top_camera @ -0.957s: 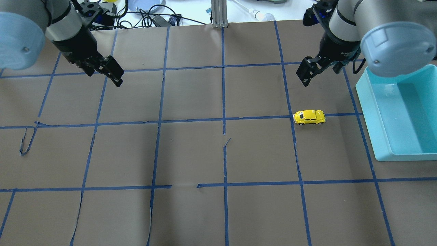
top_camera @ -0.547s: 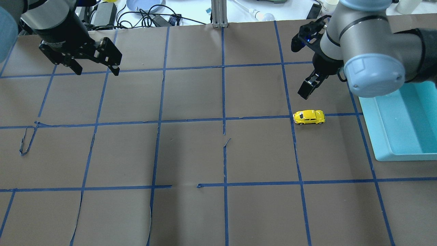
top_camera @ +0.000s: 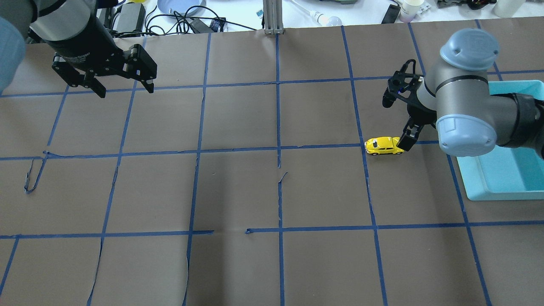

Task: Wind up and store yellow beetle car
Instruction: 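Lower the right gripper over the yellow car, then close the right gripper around the car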

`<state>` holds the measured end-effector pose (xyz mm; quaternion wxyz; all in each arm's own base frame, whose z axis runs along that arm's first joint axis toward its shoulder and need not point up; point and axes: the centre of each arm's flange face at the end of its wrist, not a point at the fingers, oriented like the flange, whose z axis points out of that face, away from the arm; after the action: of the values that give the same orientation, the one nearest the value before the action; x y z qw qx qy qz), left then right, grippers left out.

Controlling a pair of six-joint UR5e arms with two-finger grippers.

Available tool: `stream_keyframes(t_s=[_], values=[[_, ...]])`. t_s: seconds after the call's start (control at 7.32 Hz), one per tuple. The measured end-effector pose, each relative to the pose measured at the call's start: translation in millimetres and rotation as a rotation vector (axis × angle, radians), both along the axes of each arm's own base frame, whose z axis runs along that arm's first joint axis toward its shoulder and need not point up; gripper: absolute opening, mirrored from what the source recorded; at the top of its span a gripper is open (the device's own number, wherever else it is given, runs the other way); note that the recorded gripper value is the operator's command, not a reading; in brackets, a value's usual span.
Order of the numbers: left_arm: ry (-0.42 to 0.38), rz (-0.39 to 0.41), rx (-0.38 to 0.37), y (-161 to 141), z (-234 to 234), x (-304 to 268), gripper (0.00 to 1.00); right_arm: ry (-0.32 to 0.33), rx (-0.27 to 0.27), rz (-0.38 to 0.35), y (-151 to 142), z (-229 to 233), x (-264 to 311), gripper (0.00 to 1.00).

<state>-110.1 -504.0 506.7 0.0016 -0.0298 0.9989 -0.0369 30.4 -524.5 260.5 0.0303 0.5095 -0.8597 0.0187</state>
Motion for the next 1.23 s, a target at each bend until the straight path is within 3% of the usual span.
stream_keyframes(t_s=[0.27, 0.55, 1.23], values=[[-0.004, -0.022, -0.048, -1.4, -2.8, -6.9, 1.0, -0.02, -0.003, 0.094, -11.4, -24.3, -9.8, 1.0], [-0.005, -0.025, -0.071, 0.1, -6.9, -7.9, 1.0, -0.086, -0.021, 0.173, -15.3, -31.2, 1.6, 1.0], [-0.005, -0.023, -0.077, -0.8, -7.0, -6.7, 1.0, -0.104, 0.03, 0.243, -16.9, -61.8, 33.4, 1.0]])
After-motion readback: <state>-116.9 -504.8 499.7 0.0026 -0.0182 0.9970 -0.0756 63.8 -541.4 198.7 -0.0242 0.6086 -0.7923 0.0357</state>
